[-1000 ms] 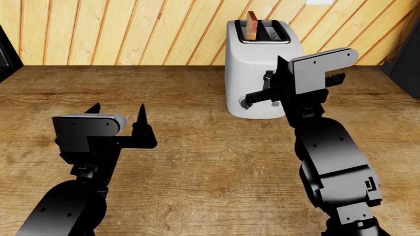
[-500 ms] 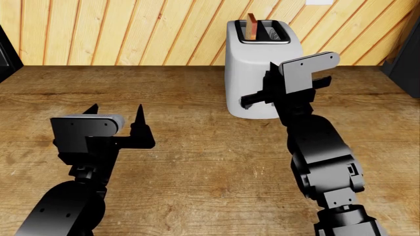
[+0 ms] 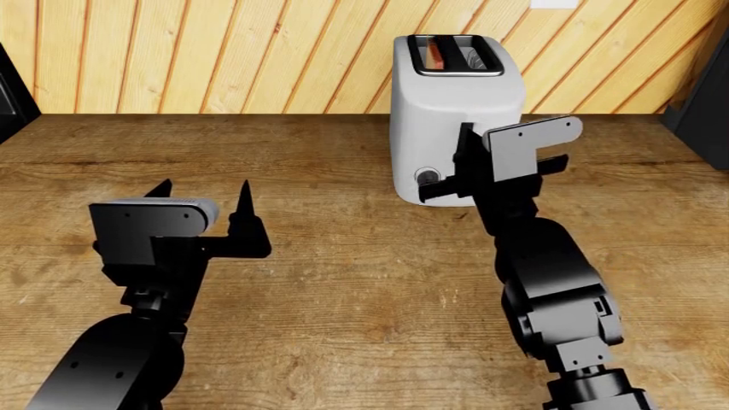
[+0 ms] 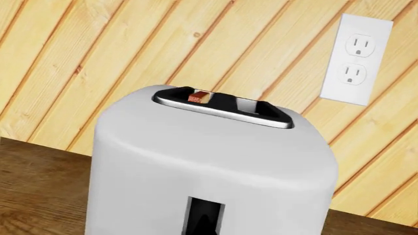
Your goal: Push down the lever of the toaster to turn it on.
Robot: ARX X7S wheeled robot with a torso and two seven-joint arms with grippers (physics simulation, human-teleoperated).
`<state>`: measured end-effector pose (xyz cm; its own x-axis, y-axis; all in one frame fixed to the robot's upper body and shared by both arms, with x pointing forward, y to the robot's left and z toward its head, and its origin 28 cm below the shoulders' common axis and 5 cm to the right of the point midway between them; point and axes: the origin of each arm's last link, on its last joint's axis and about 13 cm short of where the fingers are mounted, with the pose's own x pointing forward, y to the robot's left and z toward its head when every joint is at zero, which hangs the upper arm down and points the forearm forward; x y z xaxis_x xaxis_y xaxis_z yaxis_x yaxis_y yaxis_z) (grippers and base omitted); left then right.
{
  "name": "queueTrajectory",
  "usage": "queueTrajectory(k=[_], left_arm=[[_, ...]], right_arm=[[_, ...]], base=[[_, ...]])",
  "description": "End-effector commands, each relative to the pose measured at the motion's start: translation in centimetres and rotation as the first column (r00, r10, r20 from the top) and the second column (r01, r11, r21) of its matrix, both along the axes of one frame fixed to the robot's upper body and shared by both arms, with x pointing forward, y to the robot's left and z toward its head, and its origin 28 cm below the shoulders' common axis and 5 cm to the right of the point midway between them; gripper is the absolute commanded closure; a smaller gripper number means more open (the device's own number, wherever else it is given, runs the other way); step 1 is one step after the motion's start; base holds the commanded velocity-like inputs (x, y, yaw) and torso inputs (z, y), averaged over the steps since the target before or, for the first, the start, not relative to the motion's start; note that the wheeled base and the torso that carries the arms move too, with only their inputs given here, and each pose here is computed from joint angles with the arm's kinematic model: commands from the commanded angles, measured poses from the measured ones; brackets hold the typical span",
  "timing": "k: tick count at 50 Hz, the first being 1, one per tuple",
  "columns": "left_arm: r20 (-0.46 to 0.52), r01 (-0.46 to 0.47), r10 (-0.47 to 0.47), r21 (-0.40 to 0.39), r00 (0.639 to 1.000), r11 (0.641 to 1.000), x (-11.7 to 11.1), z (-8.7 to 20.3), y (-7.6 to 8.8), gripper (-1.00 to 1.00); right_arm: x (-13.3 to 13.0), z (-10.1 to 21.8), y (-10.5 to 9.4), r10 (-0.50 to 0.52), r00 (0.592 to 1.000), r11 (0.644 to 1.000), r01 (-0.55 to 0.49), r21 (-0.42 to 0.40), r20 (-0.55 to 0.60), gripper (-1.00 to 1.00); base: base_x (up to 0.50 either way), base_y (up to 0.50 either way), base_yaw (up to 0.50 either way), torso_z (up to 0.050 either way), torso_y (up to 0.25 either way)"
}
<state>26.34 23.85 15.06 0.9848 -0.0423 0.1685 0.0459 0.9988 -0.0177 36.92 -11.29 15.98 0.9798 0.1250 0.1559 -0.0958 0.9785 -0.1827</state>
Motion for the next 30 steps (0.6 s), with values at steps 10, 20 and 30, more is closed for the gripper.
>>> queueTrajectory(k=[10, 20, 30], left_arm=[[-0.001, 0.001, -0.001, -0.003, 1.0, 1.0, -0.1, -0.1, 0.0, -1.0], [0.0, 0.0, 0.0, -0.004, 1.0, 1.0, -0.1, -0.1, 0.0, -1.0], [-0.001, 0.0, 0.0, -0.004, 1.0, 1.0, 0.0, 0.0, -0.1, -1.0]], right_arm=[[-1.1, -5.0, -0.8, -0.054, 0.989, 0.998, 0.055, 0.006, -0.136, 1.0], [-1.1, -5.8, -0.8, -0.056, 0.986, 0.998, 0.059, 0.012, -0.157, 1.0], [-1.1, -5.7, -0.9, -0.055, 0.986, 0.998, 0.058, 0.011, -0.159, 1.0]], base=[[0.0, 0.0, 0.0, 0.0, 0.0], [0.0, 0.0, 0.0, 0.0, 0.0], [0.0, 0.0, 0.0, 0.0, 0.0]])
